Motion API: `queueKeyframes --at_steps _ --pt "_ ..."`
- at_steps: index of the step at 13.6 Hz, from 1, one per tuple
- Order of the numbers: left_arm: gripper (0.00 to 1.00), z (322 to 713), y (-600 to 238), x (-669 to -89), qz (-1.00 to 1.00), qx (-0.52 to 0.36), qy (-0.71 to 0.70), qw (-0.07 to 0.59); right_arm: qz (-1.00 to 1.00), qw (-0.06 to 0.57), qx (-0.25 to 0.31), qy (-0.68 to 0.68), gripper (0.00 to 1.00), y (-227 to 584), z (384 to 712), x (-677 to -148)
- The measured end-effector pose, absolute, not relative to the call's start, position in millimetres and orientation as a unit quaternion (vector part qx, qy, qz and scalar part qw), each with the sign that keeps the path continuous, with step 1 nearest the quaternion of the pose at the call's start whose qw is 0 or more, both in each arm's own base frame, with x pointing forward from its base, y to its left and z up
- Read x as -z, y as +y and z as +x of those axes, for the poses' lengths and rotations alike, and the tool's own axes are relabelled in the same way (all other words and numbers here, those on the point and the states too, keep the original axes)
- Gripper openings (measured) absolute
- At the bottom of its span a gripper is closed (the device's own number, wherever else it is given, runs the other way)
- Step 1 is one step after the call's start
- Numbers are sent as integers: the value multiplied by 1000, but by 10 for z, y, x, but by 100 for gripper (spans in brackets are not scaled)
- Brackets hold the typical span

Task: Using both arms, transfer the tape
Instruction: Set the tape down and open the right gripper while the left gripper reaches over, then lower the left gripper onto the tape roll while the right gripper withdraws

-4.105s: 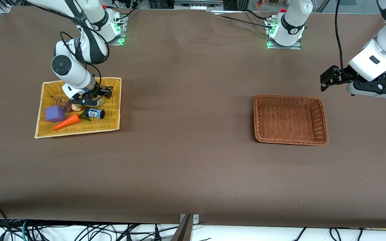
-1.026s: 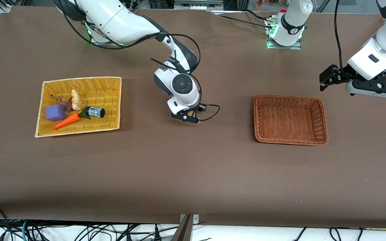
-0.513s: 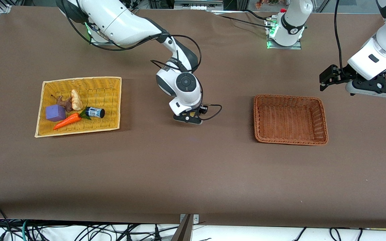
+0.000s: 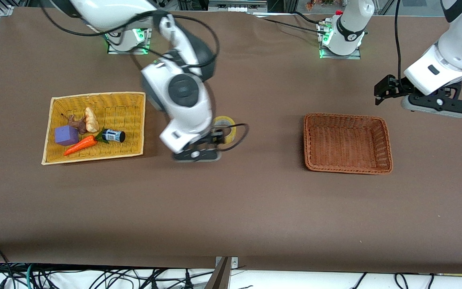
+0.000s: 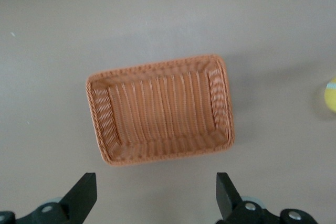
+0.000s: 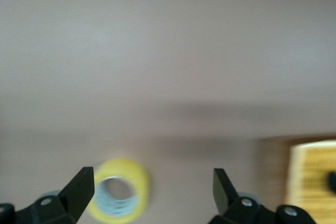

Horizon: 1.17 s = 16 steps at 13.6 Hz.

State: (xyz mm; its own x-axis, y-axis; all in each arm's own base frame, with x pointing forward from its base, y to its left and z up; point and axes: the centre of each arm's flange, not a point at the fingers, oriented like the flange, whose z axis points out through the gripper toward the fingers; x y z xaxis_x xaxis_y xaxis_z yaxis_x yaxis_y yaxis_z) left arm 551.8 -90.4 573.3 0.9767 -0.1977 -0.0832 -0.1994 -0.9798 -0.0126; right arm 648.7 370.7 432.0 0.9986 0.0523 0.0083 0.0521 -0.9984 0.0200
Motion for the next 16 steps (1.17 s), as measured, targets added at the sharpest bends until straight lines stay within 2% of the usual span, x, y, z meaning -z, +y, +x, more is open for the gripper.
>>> queueKeyframes --at_steps 3,6,7,9,12,14,16 --pt "100 5540 -1405 -5317 -986 -86 145 8 999 10 -4 38 100 2490 6961 -4571" --pt "100 5596 -2170 -4722 -982 -99 161 0 999 36 -16 20 100 1417 7082 -4781" --pt "100 5653 -2386 -4474 -984 -94 152 -7 999 27 -33 -1 100 1064 7051 -4908" --pt "100 5750 -2742 -3973 -988 -85 128 -22 996 13 -64 -57 100 420 6794 -5334" --pt "100 5684 -3400 -3450 -991 -80 88 -69 990 -12 -84 -116 100 -265 6136 -6039" --pt "100 5554 -3881 -3291 -991 -75 64 -87 989 -10 -79 -121 100 -401 5830 -6243" --pt "100 5355 -4335 -3150 -992 -62 39 -99 994 8 -65 -88 100 -459 5720 -6244"
